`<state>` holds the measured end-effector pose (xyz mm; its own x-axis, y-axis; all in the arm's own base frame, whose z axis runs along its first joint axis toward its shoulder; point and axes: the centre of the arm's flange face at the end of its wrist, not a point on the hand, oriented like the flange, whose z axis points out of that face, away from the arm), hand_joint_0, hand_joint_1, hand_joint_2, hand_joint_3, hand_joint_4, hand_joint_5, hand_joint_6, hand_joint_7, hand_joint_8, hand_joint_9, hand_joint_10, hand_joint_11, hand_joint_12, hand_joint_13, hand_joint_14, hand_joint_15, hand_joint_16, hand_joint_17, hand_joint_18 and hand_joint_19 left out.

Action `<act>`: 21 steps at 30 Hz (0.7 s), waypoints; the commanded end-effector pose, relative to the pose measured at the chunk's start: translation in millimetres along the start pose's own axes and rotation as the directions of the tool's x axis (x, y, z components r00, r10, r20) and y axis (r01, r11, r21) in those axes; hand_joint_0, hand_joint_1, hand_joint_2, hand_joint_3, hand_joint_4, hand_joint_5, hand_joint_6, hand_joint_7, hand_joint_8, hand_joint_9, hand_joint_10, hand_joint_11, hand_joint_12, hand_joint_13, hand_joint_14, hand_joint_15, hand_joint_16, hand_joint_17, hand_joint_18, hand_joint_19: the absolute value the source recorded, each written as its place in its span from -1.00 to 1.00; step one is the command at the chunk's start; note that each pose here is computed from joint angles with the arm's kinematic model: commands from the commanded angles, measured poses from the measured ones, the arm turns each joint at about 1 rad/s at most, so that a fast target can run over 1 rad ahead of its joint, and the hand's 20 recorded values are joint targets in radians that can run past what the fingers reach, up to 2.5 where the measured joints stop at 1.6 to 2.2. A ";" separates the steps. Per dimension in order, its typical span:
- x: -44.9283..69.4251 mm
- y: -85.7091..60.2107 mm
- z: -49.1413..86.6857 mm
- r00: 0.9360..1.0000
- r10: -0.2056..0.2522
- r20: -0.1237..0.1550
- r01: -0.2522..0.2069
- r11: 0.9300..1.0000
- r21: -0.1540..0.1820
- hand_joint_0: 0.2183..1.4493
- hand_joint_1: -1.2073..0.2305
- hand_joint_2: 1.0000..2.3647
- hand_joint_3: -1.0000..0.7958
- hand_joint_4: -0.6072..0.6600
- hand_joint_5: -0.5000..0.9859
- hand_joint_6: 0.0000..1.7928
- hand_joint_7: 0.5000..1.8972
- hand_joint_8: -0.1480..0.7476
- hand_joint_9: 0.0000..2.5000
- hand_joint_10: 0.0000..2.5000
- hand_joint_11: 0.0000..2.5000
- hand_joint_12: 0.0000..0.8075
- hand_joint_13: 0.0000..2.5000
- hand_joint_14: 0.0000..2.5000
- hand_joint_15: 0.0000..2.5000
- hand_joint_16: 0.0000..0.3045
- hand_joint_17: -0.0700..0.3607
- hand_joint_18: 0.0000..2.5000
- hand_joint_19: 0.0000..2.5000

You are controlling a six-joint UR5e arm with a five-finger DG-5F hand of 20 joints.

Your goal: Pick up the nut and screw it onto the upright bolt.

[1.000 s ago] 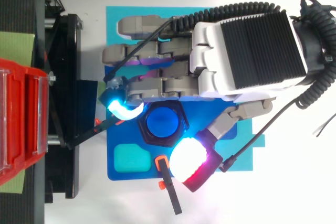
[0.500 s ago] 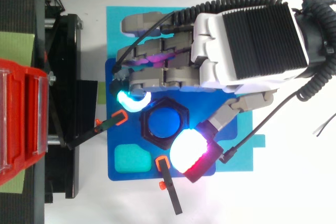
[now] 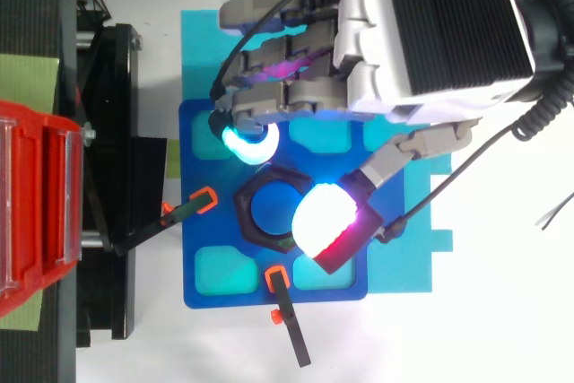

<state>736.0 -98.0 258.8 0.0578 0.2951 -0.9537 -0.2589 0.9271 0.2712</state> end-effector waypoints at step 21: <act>-17.2 3.9 11.0 0.999 -0.014 0.052 0.016 0.998 -0.053 -0.56 0.46 -1.00 -0.44 0.30 -0.52 -0.44 -0.62 -0.10 -0.38 -1.00 -1.00 -0.35 -0.55 -1.00 -1.00 -0.84 -0.42 -0.85 -1.00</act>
<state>742.7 -102.6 275.8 0.1015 0.2937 -0.9505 -0.2996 0.9201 0.2523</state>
